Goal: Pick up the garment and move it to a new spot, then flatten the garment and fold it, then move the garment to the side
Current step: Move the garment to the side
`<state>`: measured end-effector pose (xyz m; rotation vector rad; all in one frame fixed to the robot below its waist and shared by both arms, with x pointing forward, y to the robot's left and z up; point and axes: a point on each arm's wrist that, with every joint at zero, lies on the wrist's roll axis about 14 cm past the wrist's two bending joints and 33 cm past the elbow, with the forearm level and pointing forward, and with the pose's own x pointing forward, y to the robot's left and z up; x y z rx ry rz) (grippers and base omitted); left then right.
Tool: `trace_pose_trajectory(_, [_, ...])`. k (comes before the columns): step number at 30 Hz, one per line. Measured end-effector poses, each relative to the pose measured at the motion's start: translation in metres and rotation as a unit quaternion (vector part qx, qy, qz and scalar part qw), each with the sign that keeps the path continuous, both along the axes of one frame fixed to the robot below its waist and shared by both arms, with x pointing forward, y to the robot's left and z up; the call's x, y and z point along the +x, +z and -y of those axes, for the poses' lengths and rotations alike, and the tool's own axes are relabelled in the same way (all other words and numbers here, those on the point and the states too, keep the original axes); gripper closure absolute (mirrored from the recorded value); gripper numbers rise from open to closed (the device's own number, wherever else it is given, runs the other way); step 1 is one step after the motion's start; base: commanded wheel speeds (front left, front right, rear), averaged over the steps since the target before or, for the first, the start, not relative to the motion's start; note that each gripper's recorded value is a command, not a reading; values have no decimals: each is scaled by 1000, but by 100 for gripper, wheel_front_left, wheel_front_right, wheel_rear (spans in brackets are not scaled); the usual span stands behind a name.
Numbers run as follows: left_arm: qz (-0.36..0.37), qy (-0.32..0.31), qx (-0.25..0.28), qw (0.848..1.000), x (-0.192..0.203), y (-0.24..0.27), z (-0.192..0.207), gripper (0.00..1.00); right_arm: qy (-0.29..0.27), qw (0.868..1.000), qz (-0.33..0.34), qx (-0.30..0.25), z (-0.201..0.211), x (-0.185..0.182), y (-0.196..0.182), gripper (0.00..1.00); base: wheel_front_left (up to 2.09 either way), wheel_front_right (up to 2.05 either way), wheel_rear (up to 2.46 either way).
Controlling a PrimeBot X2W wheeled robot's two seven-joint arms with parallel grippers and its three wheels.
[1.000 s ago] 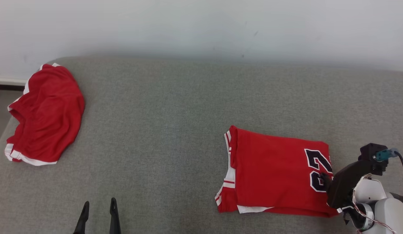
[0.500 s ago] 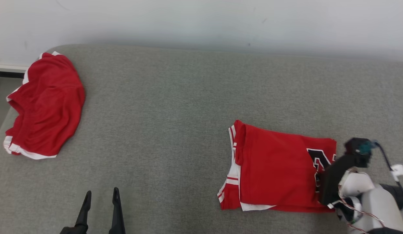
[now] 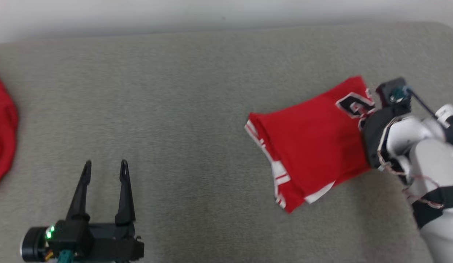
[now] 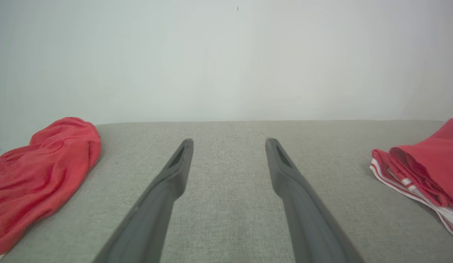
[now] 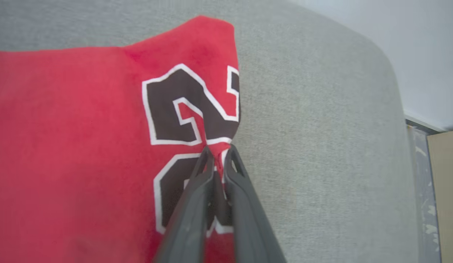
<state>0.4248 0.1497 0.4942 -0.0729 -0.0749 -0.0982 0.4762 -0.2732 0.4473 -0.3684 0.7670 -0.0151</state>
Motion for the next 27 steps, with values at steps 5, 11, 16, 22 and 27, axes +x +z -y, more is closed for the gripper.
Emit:
trace_pose_trajectory(5, [15, -61, 13, 998, 30, -2, 34, 0, -2, 994, 0, -111, 62, 4, 12, 100, 0, 0, 0])
trace_pose_trajectory(11, [16, -124, 16, 992, 54, -20, 71, 0, -48, 984, 1, -173, 133, 2, 21, 100, 0, 0, 0])
trace_pose_trajectory(16, [13, -155, 24, 987, 68, -39, 87, 0, -67, 978, 28, -194, 167, 5, 27, 100, 0, 0, 0])
trace_pose_trajectory(22, [4, -184, 16, 983, 77, -58, 106, 0, -95, 969, 37, -223, 209, -12, 29, 100, 0, 0, 0])
trace_pose_trajectory(27, [-11, -198, 12, 980, 79, -71, 115, 0, -82, 964, 65, -246, 224, -12, 40, 100, 0, 0, 0])
